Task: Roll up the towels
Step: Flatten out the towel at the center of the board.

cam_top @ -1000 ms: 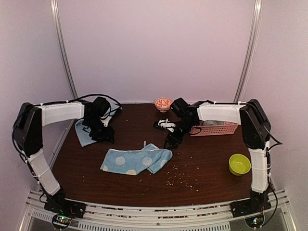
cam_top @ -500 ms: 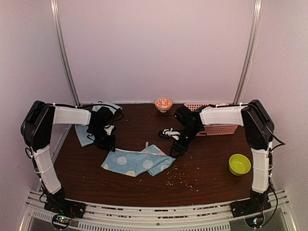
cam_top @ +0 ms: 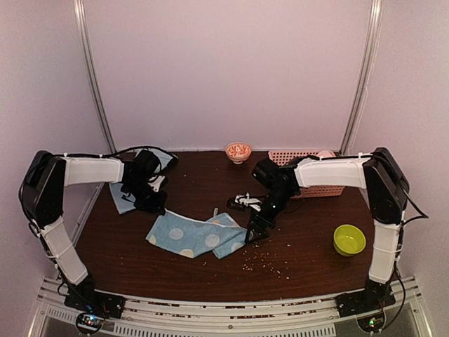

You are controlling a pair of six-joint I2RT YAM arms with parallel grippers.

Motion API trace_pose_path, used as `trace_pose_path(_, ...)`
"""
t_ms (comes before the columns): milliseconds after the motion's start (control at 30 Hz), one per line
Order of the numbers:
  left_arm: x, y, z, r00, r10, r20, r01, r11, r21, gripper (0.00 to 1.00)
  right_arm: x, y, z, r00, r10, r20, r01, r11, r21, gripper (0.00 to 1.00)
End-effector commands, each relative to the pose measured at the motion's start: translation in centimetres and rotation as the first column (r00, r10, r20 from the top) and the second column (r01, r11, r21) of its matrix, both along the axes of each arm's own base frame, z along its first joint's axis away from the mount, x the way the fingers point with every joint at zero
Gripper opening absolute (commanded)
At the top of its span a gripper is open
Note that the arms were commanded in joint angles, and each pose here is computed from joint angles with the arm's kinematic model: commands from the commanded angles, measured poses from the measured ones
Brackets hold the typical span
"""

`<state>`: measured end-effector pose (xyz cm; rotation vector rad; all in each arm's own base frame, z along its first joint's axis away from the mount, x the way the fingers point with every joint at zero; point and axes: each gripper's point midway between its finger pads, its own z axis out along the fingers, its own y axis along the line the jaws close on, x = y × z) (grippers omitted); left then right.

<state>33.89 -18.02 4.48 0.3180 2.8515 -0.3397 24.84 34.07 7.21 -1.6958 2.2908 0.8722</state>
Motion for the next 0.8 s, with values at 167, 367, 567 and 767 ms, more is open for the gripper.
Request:
trace_pose_path(167, 0.8, 0.1, 2.8, 0.998, -0.006, 0.059, 0.007, 1.000, -0.005, 0.00, 3.1, 1.8, -0.5, 0.992, -0.093, 0.090, 0.096, 0.995, -0.033, 0.00)
trace_pose_path(367, 5.3, 0.9, 13.9, 0.941, 0.004, 0.339, -0.019, 0.999, 0.041, 0.00, 9.0, -0.1, 9.9, 0.894, -0.188, 0.406, 0.210, 0.978, -0.010, 0.00)
trace_pose_path(567, 3.5, 0.4, 24.1, 0.808, -0.035, 0.589, 0.093, 0.993, -0.069, 0.00, 11.1, -4.3, 22.6, 0.672, -0.370, 0.641, 0.301, 0.928, 0.221, 0.05)
trace_pose_path(767, -7.0, -2.8, 16.1, 0.937, -0.196, 0.290, 0.279, 0.918, -0.283, 0.05, -2.4, -5.8, 11.9, 0.885, -0.009, 0.465, -0.004, 1.000, 0.027, 0.59)
